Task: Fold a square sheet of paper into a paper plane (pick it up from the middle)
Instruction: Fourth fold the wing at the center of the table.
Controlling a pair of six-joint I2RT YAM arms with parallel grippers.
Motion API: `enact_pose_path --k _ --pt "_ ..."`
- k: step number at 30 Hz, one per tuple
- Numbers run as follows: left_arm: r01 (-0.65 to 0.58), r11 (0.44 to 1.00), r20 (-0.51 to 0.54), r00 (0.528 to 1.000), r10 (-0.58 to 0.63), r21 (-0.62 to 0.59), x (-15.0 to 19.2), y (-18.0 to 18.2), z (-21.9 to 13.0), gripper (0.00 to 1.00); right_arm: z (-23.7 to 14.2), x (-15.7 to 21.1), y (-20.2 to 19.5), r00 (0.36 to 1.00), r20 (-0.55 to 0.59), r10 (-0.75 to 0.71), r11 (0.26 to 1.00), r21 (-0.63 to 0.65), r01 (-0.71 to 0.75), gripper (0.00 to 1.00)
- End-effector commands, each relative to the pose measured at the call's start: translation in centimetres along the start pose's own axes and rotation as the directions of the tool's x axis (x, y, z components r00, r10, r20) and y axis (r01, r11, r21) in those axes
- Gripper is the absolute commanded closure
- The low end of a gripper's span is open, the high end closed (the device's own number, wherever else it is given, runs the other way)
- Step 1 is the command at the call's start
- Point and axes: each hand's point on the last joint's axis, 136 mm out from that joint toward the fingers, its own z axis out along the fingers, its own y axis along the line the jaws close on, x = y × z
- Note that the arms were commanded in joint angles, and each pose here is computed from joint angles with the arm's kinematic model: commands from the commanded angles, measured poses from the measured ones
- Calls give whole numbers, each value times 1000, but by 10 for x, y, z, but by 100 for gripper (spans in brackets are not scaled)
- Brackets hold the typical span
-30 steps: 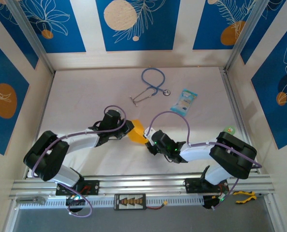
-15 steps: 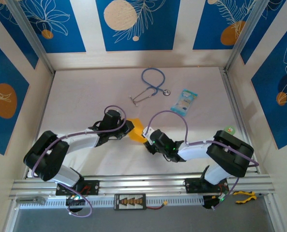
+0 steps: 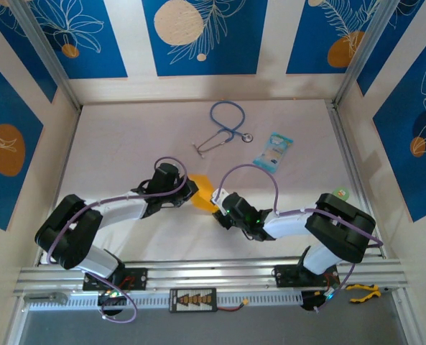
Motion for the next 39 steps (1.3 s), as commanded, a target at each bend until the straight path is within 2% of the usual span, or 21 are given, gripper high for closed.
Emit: enact_pose_path --k 1,24,30,39 --pt "35 997 10 999 -36 63 -6 -18 -5 98 -3 -19 -4 998 53 -27 999 31 25 63" --pt "43 998 -2 999 -43 44 -4 -15 -6 100 -1 -32 -8 994 84 -67 996 59 62 63" --pt "37 998 0 999 -37 45 -5 -16 -6 100 1 -27 -7 996 62 -63 997 53 60 70" --pt "32 998 8 999 -33 46 -7 -18 -7 100 2 -20 -6 998 37 -48 998 45 47 74"
